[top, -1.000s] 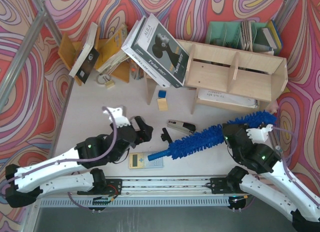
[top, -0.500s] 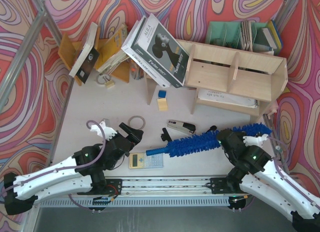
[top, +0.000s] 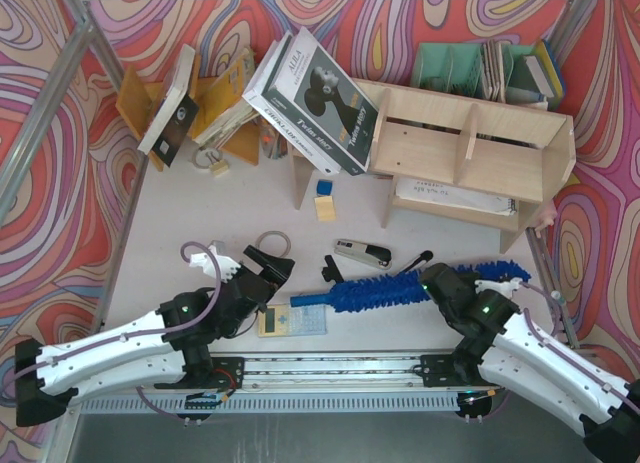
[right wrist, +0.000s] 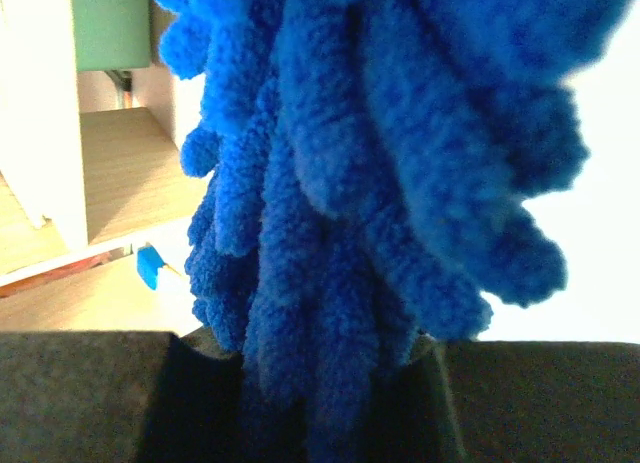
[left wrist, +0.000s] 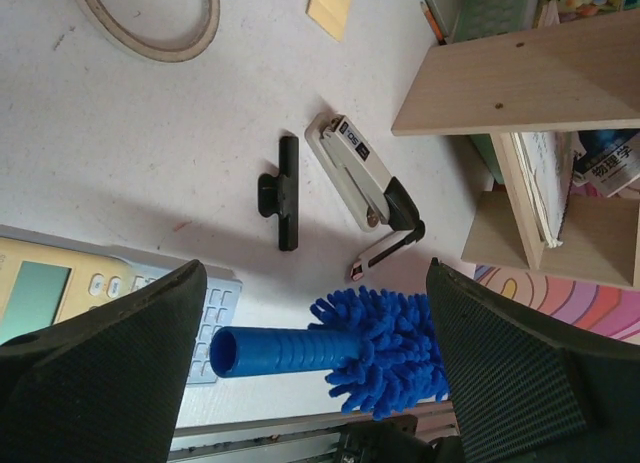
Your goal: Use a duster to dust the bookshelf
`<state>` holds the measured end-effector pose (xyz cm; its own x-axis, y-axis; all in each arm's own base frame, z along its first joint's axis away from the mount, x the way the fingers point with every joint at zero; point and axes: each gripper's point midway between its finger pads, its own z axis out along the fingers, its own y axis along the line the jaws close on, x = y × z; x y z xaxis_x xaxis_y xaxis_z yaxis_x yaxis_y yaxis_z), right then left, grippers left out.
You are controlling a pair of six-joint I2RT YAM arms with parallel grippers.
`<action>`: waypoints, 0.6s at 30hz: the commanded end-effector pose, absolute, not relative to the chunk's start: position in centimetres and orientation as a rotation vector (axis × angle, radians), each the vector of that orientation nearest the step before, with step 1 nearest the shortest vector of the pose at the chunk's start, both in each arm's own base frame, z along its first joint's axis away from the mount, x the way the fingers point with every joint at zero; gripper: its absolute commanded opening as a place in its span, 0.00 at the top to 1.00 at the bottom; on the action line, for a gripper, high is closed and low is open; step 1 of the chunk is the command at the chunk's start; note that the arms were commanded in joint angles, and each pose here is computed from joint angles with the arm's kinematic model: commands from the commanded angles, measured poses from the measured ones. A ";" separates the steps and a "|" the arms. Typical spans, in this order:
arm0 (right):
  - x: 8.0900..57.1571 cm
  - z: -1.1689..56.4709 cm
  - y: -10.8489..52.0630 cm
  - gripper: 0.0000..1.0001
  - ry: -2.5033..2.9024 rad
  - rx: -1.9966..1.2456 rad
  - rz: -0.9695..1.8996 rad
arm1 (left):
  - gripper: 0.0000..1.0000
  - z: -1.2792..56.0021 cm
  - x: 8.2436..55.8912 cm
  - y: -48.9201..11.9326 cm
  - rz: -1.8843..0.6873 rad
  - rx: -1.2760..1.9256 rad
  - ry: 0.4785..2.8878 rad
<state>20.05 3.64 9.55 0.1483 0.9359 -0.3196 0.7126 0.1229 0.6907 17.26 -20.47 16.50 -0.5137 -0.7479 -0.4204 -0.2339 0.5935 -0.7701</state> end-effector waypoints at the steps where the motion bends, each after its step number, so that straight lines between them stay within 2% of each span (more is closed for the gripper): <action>1: 21.0 8.8 4.6 0.88 1.574 1.699 0.430 | 0.18 15.7 17.5 -19.2 -0.834 -0.829 2.006; 10: 21.4 6.4 5.4 0.82 1.616 1.743 0.424 | 0.18 15.3 17.4 -18.7 -0.811 -0.821 2.008; 15: 21.8 5.3 5.7 0.84 1.648 1.769 0.420 | 0.17 15.4 17.5 -18.7 -0.805 -0.809 2.005; 18: 21.7 5.0 5.5 0.79 1.655 1.773 0.402 | 0.17 15.4 17.6 -18.5 -0.795 -0.806 1.999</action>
<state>20.99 5.02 4.69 0.1443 0.9585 -0.2458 0.7747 0.0452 0.6308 17.27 -19.48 16.23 -0.4864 -0.7742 -0.4050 -0.2457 0.5660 -0.7869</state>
